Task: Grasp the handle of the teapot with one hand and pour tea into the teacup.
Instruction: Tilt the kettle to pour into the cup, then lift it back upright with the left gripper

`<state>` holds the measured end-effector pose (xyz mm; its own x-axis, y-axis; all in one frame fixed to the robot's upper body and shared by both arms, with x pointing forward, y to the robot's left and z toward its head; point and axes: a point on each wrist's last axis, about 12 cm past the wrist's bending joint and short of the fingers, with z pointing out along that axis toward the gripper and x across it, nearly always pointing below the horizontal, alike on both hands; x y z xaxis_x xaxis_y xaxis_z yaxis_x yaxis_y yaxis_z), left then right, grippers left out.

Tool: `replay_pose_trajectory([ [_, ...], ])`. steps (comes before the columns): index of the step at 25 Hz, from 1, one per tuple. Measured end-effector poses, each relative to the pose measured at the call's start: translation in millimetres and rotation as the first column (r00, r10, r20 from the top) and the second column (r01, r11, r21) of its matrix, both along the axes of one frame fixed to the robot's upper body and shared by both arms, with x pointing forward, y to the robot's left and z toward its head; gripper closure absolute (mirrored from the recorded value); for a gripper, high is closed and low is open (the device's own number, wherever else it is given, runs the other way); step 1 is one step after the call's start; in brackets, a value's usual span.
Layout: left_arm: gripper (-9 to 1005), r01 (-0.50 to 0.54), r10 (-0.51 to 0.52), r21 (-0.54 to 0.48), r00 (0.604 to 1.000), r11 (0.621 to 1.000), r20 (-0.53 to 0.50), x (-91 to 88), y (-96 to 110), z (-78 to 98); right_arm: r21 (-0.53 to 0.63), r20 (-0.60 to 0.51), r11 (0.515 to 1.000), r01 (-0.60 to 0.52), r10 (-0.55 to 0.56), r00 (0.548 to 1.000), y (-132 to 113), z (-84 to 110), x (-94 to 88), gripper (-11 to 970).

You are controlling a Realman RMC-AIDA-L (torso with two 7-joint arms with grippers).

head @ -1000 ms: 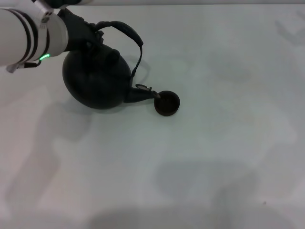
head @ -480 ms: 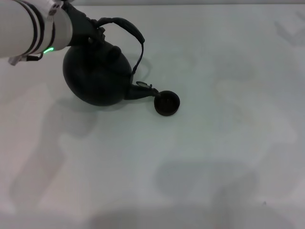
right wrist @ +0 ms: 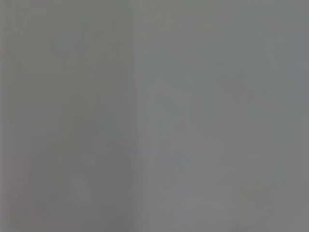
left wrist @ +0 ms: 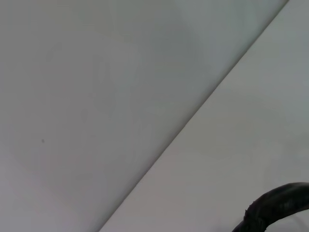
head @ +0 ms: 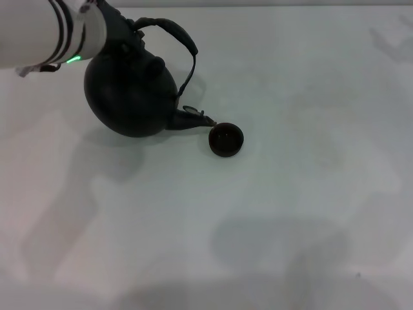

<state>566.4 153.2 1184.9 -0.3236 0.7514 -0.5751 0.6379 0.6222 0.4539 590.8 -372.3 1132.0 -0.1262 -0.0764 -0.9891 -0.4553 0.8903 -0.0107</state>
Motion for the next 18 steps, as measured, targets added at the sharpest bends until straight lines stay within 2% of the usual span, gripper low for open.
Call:
replay_pose_trajectory([
  [18, 866, 0.022, -0.022, 0.019, 1.000, 1.000, -0.005, 1.1, -9.9, 3.6, -0.009, -0.006, 1.000, 0.008, -0.008, 1.000, 2.5, -4.3, 4.2, 114],
])
